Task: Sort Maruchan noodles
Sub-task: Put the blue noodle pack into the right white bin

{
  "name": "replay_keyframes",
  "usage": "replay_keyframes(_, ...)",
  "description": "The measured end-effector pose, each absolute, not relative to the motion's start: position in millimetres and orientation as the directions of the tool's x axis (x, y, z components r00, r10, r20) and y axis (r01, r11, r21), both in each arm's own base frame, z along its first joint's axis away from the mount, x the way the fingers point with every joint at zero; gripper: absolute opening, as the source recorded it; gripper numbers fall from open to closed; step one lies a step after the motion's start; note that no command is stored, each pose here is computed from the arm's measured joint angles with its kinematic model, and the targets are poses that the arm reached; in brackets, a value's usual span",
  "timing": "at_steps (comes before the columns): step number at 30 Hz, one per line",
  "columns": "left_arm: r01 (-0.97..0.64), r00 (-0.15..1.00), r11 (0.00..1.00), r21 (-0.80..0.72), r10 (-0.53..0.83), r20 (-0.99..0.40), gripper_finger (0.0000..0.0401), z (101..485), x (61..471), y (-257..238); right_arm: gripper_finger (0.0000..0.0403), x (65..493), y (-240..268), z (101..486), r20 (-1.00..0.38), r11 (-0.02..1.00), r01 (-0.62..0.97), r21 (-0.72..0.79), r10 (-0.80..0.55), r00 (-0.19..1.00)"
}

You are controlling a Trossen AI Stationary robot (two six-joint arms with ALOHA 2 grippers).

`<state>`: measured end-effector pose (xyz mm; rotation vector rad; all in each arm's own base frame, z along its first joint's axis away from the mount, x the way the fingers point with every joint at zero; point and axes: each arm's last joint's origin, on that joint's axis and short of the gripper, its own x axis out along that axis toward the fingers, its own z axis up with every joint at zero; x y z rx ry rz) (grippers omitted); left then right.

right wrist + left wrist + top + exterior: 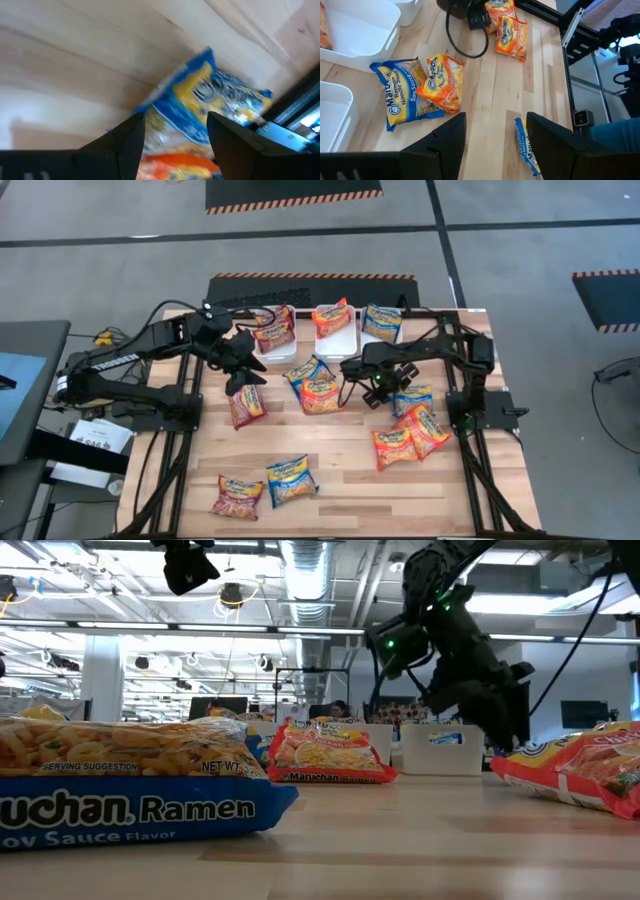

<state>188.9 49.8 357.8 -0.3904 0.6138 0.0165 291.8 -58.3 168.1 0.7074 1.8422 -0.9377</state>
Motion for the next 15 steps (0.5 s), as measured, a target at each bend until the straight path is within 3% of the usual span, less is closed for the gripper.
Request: replay_keyframes(15, -0.144, 0.805, 0.921, -0.361, -0.104, -0.585, 0.0194, 355.8, 187.3, 49.4, 0.0236, 287.8, -57.4, 121.5, -0.845, 0.622, 0.698, -0.356, 0.106, -0.525)
